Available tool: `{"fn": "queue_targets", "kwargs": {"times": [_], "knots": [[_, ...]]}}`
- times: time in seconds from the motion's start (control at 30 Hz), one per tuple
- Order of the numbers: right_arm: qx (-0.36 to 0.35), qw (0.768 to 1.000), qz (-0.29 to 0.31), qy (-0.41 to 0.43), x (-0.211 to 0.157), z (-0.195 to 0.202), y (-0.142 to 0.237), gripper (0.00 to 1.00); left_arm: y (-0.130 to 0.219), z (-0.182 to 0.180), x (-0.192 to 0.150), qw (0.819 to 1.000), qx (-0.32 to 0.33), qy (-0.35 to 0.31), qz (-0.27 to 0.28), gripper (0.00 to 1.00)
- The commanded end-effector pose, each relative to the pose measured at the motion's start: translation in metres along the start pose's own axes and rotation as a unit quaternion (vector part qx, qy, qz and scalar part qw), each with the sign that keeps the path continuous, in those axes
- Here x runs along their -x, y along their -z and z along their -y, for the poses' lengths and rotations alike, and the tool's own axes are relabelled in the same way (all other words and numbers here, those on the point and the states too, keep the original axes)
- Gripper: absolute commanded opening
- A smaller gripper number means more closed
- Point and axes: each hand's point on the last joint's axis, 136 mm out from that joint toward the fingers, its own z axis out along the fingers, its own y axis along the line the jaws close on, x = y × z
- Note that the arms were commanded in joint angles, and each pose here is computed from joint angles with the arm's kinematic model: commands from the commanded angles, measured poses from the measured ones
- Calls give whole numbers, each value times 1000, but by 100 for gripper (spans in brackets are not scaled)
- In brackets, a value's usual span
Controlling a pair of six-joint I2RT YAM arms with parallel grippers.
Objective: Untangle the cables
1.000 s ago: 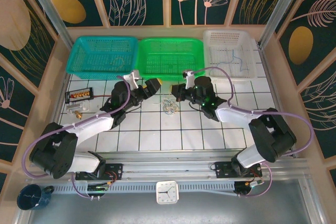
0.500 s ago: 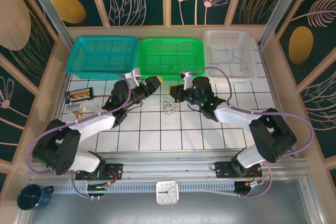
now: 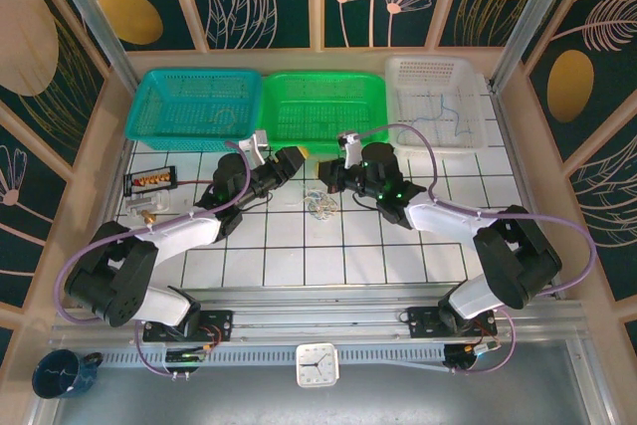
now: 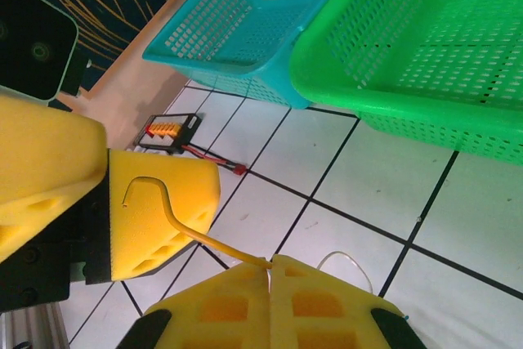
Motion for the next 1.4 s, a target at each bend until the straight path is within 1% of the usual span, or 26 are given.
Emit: {"fn": "queue_targets", "kwargs": {"times": [0.0, 0.13, 0.17, 0.27, 0.3, 0.37, 0.4, 0.43, 0.5, 0.53, 0.57, 0.6, 0.67, 0.8, 0.9, 0.93, 0.97, 1.03, 1.1, 1.17, 1.23, 1.37], "knots": [[16, 1000, 16, 20, 15, -16, -1, 0, -2, 9, -2, 1000, -24, -4, -3, 49], [18, 1000, 14, 21, 13, -18, -2, 0, -4, 9, -1, 1000, -27, -6, -3, 33], [18, 1000, 14, 21, 12, -18, -2, 0, -4, 10, -1, 1000, -28, -5, -4, 27], [16, 1000, 12, 21, 10, -18, -2, 0, -6, 13, 0, 999, -32, -11, -5, 6], [17, 1000, 12, 21, 10, -18, -2, 0, -6, 15, 1, 999, -33, -13, -5, 0], [14, 1000, 11, 22, 9, -17, -2, 0, -7, 19, 3, 999, -35, -18, -5, 0], [13, 1000, 13, 23, 9, -16, -1, 4, -8, 23, 4, 999, -38, -21, -6, 0], [11, 1000, 13, 23, 8, -15, -1, 11, -8, 27, 5, 999, -42, -24, -7, 0], [5, 1000, 18, 24, 9, -13, -1, 32, -9, 34, 7, 998, -46, -28, -11, 0], [2, 999, 23, 25, 11, -12, 0, 39, -9, 38, 7, 998, -50, -30, -13, 0], [1, 999, 29, 26, 14, -12, 0, 46, -9, 42, 8, 998, -53, -31, -14, 0], [0, 999, 34, 28, 16, -12, 0, 50, -9, 47, 9, 998, -57, -33, -15, 0], [0, 998, 46, 31, 23, -13, -2, 55, -10, 54, 12, 997, -61, -35, -16, 0], [1, 998, 57, 33, 31, -13, -13, 57, -9, 67, 17, 996, -74, -36, -15, 0], [-17, 997, 68, 31, 29, -1, -22, 56, -8, 80, 21, 995, -87, -36, -13, 0], [-22, 997, 71, 27, 27, 3, -25, 53, -6, 85, 22, 995, -92, -36, -11, 0], [-26, 997, 73, 25, 24, 8, -29, 47, -5, 90, 24, 995, -96, -37, -10, 0], [-35, 997, 70, 15, 13, 18, -35, 32, -3, 101, 27, 994, -106, -40, -7, 0], [-39, 997, 66, 2, 1, 26, -39, 19, 1, 113, 31, 992, -116, -43, -2, 0], [-42, 997, 60, -8, -11, 33, -40, 12, 4, 124, 35, 991, -124, -47, 2, 0], [-48, 997, 54, -16, -21, 39, -40, 10, 8, 136, 40, 990, -132, -54, 7, 0], [-61, 997, 42, -27, -41, 49, -36, 10, 15, 158, 53, 987, -139, -75, 28, 0]]}}
